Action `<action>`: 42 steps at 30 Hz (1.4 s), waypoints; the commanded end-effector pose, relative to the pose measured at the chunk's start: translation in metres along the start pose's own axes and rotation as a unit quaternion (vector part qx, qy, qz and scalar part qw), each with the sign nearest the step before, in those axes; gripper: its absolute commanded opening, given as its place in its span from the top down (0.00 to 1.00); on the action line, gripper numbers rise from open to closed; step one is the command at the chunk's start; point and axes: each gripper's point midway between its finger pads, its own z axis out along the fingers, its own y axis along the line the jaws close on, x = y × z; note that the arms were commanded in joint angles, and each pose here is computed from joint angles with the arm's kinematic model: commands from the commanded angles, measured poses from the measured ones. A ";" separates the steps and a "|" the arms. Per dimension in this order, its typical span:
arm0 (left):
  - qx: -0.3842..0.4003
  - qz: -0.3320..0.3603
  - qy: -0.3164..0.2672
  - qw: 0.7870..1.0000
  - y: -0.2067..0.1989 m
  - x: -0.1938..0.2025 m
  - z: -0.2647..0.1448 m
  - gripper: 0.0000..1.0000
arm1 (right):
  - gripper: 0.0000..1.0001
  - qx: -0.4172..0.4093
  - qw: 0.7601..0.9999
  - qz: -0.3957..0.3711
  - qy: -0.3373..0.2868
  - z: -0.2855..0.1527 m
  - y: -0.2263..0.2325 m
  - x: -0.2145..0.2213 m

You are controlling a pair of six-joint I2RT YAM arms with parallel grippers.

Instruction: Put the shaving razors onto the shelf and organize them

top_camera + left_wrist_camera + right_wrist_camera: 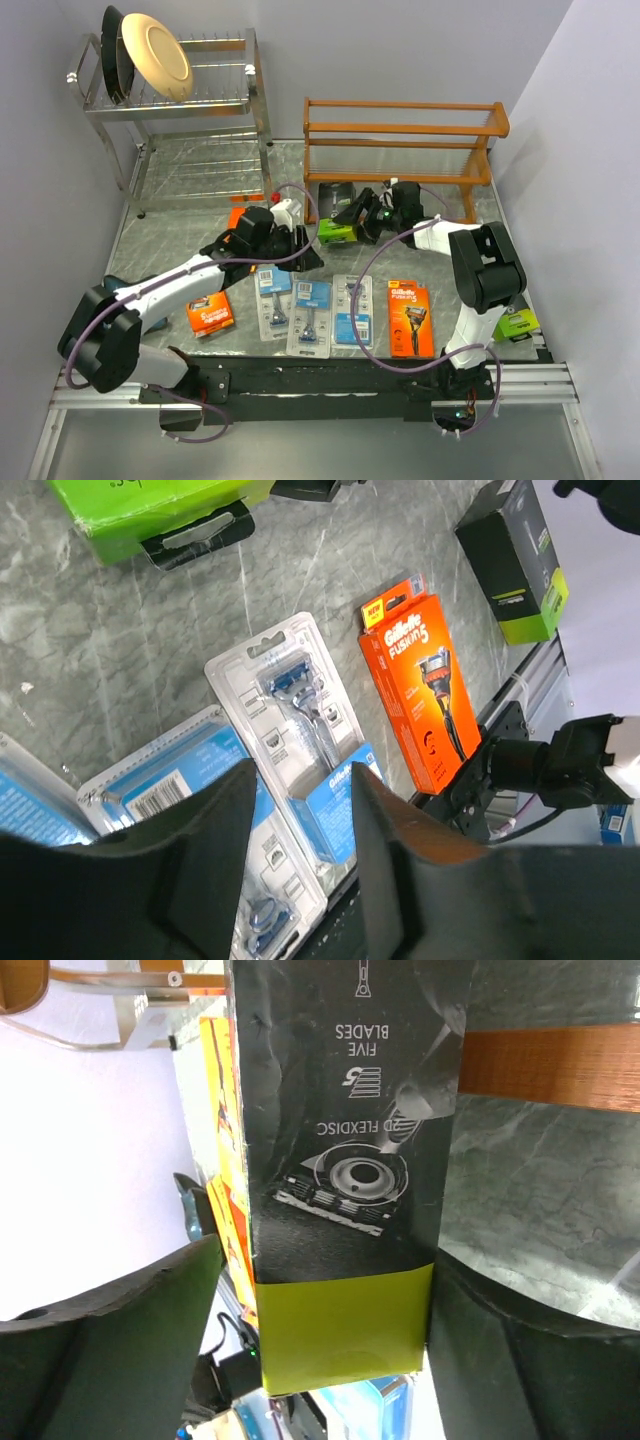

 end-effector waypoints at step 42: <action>-0.026 0.016 -0.125 0.992 0.024 -0.080 0.152 0.99 | 0.15 0.066 0.971 -0.209 -0.093 -0.083 0.015 -0.037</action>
